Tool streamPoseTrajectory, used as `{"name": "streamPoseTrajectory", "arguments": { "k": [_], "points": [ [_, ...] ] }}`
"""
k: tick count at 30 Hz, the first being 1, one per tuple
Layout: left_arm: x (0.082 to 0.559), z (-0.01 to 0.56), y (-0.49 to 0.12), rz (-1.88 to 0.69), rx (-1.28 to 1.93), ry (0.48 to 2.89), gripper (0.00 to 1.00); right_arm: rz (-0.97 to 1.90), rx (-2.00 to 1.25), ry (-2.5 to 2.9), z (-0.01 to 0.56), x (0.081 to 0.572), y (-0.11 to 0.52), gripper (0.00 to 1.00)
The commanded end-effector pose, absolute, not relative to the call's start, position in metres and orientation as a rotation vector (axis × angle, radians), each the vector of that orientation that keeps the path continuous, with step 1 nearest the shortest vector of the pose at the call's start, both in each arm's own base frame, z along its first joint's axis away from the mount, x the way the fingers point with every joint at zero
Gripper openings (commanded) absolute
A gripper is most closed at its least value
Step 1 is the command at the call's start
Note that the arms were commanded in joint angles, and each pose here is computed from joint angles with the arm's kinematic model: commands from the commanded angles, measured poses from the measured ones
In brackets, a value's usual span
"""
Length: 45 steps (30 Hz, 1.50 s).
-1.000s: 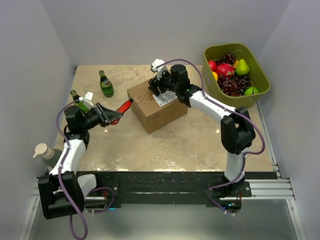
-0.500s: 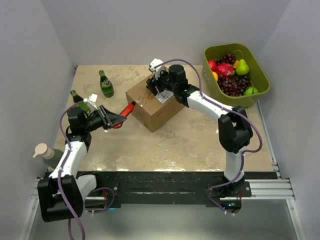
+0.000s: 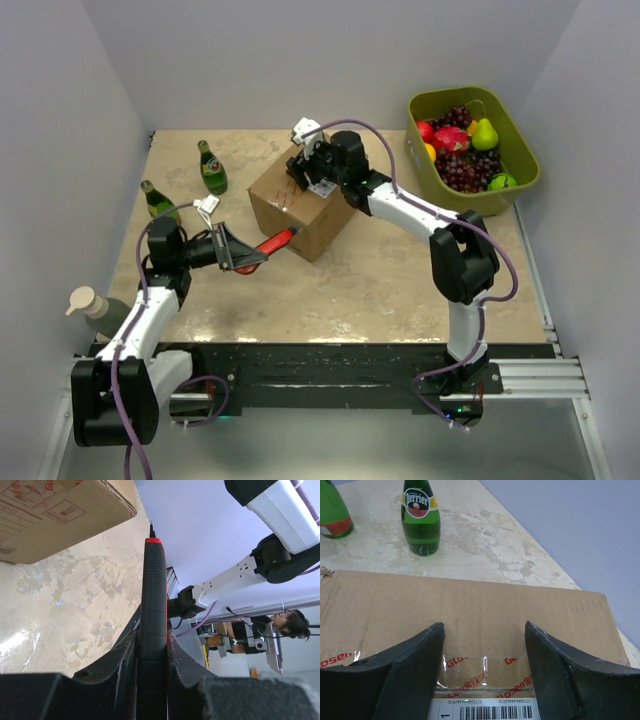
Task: Unpack the express box
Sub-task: Cut the express box at the center of the board.
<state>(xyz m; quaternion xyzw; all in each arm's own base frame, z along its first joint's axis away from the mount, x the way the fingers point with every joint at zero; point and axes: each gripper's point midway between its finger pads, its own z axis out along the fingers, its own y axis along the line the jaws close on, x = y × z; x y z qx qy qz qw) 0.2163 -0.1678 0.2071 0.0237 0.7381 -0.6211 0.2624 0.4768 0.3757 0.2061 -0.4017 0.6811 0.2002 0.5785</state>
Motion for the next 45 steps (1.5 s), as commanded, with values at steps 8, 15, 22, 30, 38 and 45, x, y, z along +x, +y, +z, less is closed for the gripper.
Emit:
{"name": "streamPoseTrajectory", "arguments": {
  "k": [8,15,22,30,38,45],
  "points": [
    [0.227,0.218,-0.135,-1.601,-0.001,1.966,0.00,0.436,-1.202,2.060,0.042,0.408,0.352,0.71],
    [0.237,0.215,-0.118,-1.493,-0.116,1.975,0.00,0.434,-1.200,2.058,0.044,0.408,0.352,0.70],
    [0.252,0.219,-0.113,-1.506,-0.156,1.927,0.00,0.435,-1.208,2.056,0.046,0.404,0.349,0.70],
    [0.263,0.218,-0.110,-1.526,-0.208,1.920,0.00,0.453,-1.211,2.058,0.045,0.401,0.350,0.69],
    [0.268,0.212,-0.109,-1.536,-0.241,1.937,0.00,0.477,-1.195,2.068,0.041,0.403,0.356,0.69],
    [0.272,0.211,-0.115,-1.561,-0.227,1.951,0.00,0.475,-1.190,2.061,0.043,0.406,0.357,0.69]
  ]
}}
